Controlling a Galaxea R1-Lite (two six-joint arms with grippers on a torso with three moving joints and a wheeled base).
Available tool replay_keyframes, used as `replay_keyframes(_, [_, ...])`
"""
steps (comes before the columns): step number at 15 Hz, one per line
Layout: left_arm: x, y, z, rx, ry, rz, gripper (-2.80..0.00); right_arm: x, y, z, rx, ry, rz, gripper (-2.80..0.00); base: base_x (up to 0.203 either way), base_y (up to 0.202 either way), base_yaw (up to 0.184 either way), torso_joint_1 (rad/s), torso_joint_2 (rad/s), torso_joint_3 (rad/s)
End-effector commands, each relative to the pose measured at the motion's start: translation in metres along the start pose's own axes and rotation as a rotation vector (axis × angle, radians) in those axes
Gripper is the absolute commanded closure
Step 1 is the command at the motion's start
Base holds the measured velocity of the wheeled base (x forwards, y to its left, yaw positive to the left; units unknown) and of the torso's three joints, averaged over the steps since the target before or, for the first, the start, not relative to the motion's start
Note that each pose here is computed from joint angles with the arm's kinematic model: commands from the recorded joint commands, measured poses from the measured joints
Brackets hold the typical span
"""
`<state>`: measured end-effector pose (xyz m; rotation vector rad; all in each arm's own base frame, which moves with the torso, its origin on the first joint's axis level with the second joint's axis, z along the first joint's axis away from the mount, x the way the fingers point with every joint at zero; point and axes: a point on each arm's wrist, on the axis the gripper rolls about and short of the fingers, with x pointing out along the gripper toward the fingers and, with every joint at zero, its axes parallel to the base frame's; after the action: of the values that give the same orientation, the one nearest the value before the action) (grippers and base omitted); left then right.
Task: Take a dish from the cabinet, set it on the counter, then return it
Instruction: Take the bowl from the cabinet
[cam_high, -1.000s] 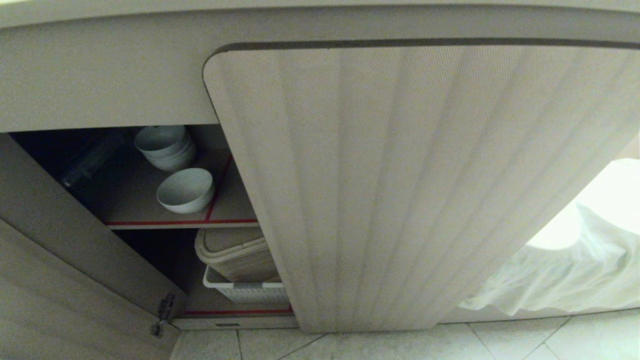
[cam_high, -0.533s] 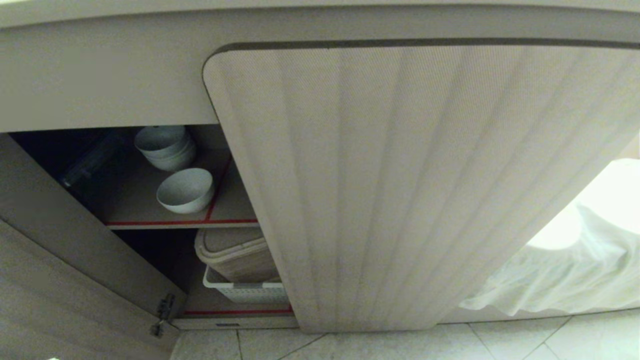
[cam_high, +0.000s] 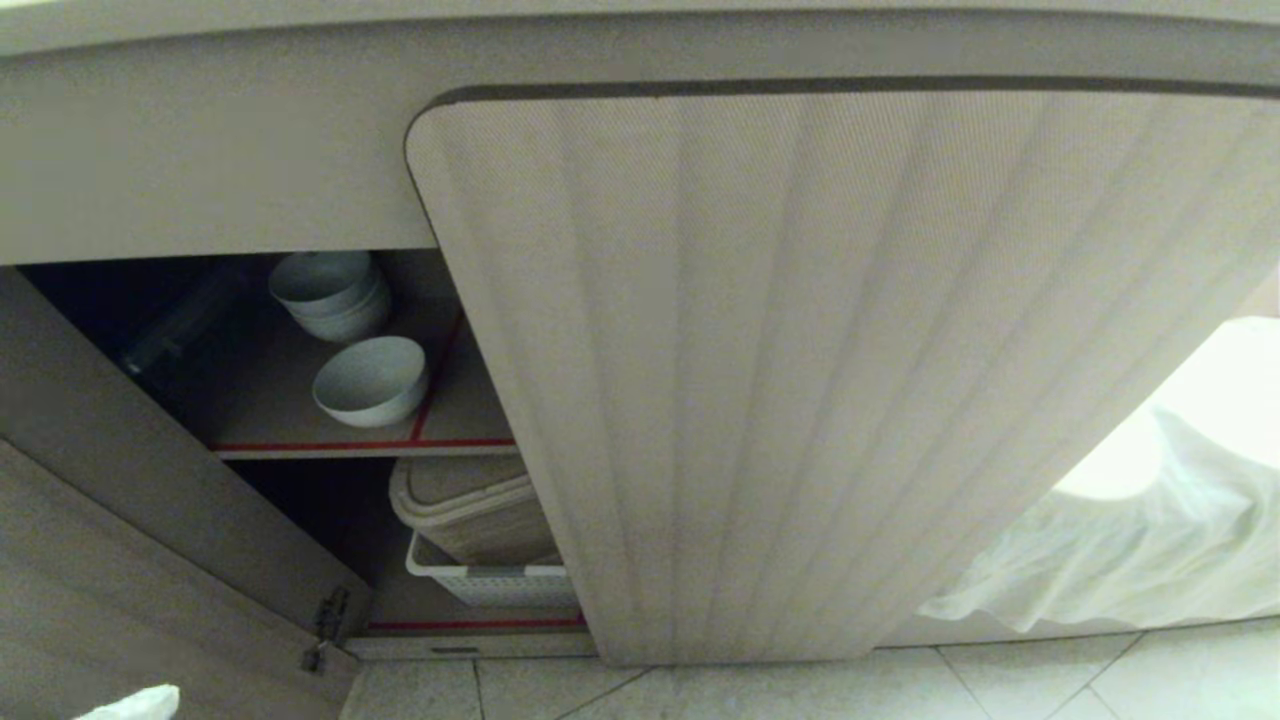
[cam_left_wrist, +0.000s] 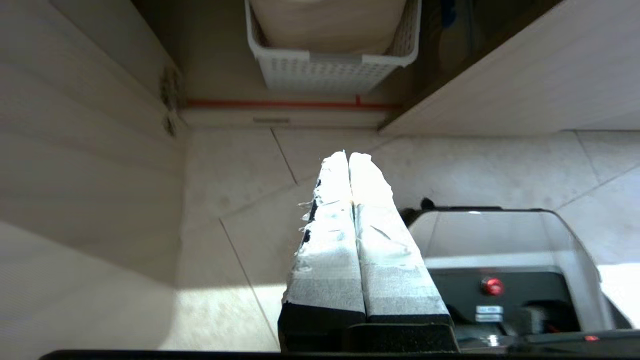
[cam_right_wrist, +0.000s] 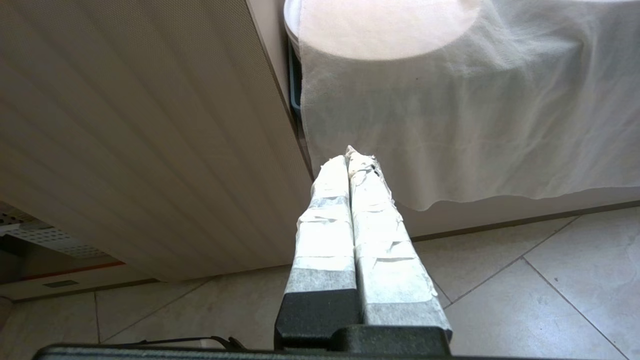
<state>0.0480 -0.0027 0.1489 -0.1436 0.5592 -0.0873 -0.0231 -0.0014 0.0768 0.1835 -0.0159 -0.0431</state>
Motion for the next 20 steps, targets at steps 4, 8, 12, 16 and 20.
replay_keyframes(4, [0.038, 0.002, 0.024, -0.131, 0.156, 0.029, 0.00, 0.000, 0.000, 0.000, 0.001, 0.001, 0.000, 0.00, 0.000, 0.000, 0.000, 0.000, 0.00, 0.000])
replay_keyframes(8, [0.065, 0.004, 0.038, -0.223, 0.201, 0.049, 0.00, 0.000, 0.000, 0.000, 0.001, 0.001, 0.000, 0.00, 0.000, 0.000, 0.000, 0.000, 0.00, 0.000])
replay_keyframes(12, [0.092, 0.006, 0.054, -0.291, 0.226, 0.083, 0.00, 0.000, 0.000, 0.000, 0.001, 0.001, 0.000, 0.00, 0.000, 0.000, 0.000, 0.000, 0.00, 0.000])
replay_keyframes(16, [0.109, 0.006, 0.069, -0.411, 0.228, 0.117, 0.00, 0.000, 0.000, 0.000, 0.001, 0.001, 0.000, 0.00, 0.000, 0.000, 0.000, 0.000, 0.00, 0.000])
replay_keyframes(20, [0.122, 0.007, 0.072, -0.417, 0.167, 0.103, 0.00, 0.000, 0.000, 0.000, 0.001, 0.001, 0.000, 0.00, 0.000, 0.000, 0.000, 0.000, 0.00, 0.000])
